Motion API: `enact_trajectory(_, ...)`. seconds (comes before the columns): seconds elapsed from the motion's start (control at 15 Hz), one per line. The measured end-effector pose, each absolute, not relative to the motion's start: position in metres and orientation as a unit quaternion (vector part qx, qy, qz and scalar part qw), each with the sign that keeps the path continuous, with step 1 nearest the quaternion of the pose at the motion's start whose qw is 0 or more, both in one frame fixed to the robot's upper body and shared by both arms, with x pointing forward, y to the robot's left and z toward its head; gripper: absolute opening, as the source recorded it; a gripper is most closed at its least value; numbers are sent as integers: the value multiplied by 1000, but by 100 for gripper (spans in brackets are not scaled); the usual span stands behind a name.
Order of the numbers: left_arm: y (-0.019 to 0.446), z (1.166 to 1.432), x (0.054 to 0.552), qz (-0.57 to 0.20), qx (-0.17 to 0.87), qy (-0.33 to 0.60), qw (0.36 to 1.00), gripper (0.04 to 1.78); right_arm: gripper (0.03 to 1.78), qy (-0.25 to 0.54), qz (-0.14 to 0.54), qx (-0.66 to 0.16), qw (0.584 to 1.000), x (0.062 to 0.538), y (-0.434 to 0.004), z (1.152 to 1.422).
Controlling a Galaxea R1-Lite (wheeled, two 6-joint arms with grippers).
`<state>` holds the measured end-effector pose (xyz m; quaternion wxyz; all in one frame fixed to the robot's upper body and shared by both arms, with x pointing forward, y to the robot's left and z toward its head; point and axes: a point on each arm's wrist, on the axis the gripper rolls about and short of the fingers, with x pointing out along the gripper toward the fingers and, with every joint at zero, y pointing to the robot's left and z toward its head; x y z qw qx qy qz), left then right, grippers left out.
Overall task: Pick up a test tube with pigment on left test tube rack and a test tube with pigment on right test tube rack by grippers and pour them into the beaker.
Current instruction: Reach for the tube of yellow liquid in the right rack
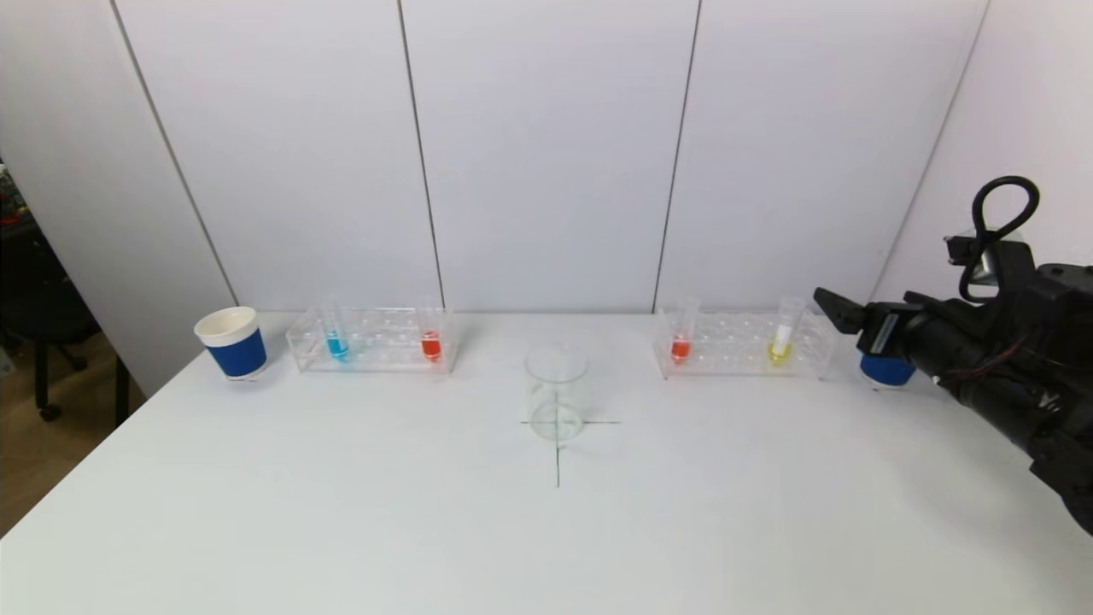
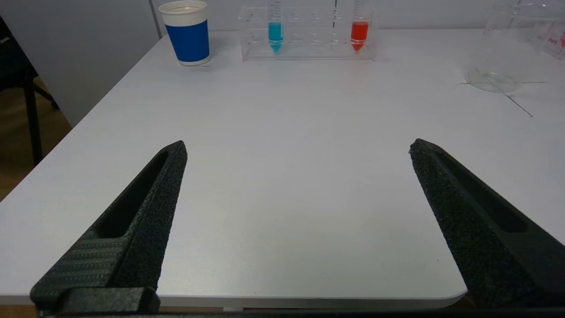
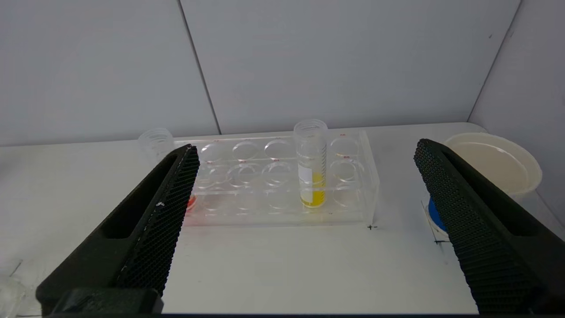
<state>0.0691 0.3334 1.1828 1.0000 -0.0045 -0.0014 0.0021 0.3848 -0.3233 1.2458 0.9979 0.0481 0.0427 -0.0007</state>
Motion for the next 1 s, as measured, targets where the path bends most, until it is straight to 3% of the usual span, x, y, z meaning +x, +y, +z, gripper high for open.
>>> enact_trajectory(1.0,333,1183,69,2,-4,-1,1000,176,177,37,-11,52,998,430,-322,1179)
